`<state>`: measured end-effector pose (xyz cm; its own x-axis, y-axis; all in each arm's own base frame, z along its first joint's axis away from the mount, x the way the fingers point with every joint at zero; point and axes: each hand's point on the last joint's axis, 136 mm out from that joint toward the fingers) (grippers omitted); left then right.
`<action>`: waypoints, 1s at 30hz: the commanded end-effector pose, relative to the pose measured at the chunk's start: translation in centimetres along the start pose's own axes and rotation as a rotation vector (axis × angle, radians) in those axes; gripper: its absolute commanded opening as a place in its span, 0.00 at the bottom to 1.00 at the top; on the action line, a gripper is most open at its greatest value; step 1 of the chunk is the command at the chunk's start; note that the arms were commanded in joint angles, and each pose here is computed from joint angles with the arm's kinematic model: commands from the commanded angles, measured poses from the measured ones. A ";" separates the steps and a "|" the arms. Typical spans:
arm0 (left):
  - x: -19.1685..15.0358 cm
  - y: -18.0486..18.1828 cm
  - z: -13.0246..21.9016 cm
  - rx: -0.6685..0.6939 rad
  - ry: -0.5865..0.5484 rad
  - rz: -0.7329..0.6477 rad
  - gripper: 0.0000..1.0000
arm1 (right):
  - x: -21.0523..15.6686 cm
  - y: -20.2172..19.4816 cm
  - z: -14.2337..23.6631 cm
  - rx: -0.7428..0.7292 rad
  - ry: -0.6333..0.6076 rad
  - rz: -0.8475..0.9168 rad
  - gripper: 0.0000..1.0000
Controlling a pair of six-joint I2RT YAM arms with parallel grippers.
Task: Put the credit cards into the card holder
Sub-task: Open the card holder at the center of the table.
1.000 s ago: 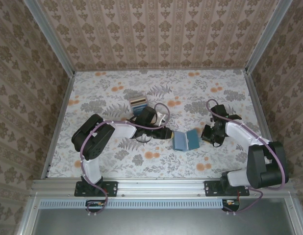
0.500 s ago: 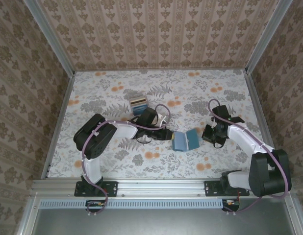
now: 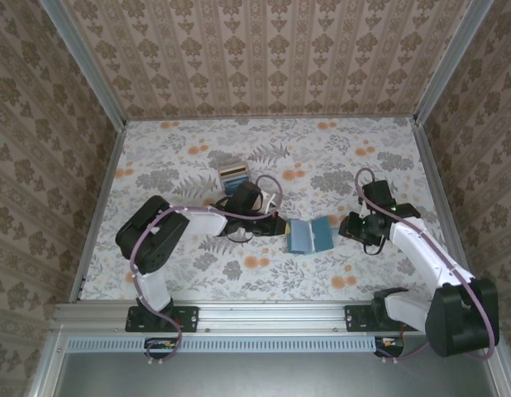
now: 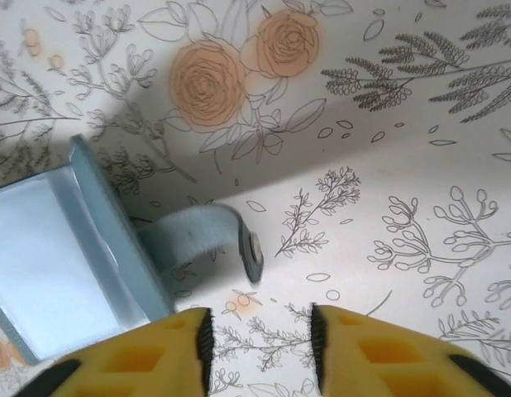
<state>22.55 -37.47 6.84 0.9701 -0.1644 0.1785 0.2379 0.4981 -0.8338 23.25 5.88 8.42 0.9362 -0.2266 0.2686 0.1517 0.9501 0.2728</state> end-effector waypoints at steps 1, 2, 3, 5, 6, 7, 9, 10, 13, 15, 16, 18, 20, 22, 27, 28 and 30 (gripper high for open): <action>0.6 -1.1 2.1 0.024 -0.054 -0.011 0.00 | 0.7 0.6 2.4 -0.041 -0.058 0.054 0.47; 0.5 -1.2 2.4 0.027 -0.054 -0.010 0.00 | 0.8 1.3 2.8 -0.032 -0.073 0.080 0.49; 0.5 -1.3 2.6 0.027 -0.055 -0.013 0.00 | 0.9 2.3 3.2 -0.011 -0.089 0.106 0.51; 0.5 -0.8 3.0 0.061 -0.074 -0.009 0.00 | 1.1 4.7 3.6 0.041 -0.097 0.158 0.54; 0.5 -0.7 3.2 0.066 -0.077 -0.007 0.00 | 1.2 6.2 3.7 0.079 -0.094 0.189 0.55; 0.5 -0.6 3.2 0.066 -0.078 -0.006 0.00 | 1.1 7.3 3.7 0.111 -0.090 0.213 0.57; 0.5 -0.4 3.1 0.060 -0.073 -0.005 0.00 | 0.7 10.6 3.1 0.219 -0.076 0.281 0.66; 0.4 -0.3 3.0 0.058 -0.067 -0.002 0.00 | 0.2 11.8 2.7 0.275 -0.059 0.303 0.69; 0.4 0.8 3.0 0.063 -0.067 0.016 0.00 | -0.5 14.2 0.3 0.388 0.006 0.325 0.71; 0.5 1.5 3.0 0.069 -0.079 0.030 0.00 | -1.0 13.6 -1.3 0.361 0.055 0.327 0.70; 0.6 1.8 3.1 0.073 -0.080 0.038 0.00 | -1.3 13.3 -1.9 0.349 0.071 0.330 0.70; 0.6 2.2 3.1 0.078 -0.075 0.032 0.00 | -1.7 13.2 -2.9 0.356 0.096 0.332 0.70; 0.4 2.9 3.0 0.091 -0.065 0.028 0.00 | -1.7 12.9 -4.0 0.364 0.121 0.316 0.68; 0.2 3.5 2.7 0.104 -0.055 0.027 0.00 | -1.8 12.9 -4.6 0.366 0.150 0.309 0.67; -0.4 4.6 2.3 0.105 -0.028 0.030 0.00 | 0.0 11.8 -3.4 0.316 0.058 0.278 0.69; -0.4 4.9 2.4 0.112 -0.030 0.026 0.00 | 0.2 11.5 -3.4 0.312 0.062 0.273 0.69; -0.4 5.2 2.3 0.115 -0.025 0.032 0.00 | 0.2 11.3 -3.7 0.328 0.087 0.260 0.66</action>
<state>23.70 -33.22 4.42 0.9826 -0.0968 0.1586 0.1847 0.6020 -0.7768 25.77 17.66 7.73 0.9602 0.0470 0.2752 -0.1792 0.8595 0.4787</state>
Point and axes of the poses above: each hand's point on the last joint's axis, 136 mm out from that joint toward the fingers, its own z axis back along the fingers, its own y axis along the line the jaws close on, x = y × z, and after that the axes turned 8 degrees about z, right-handed
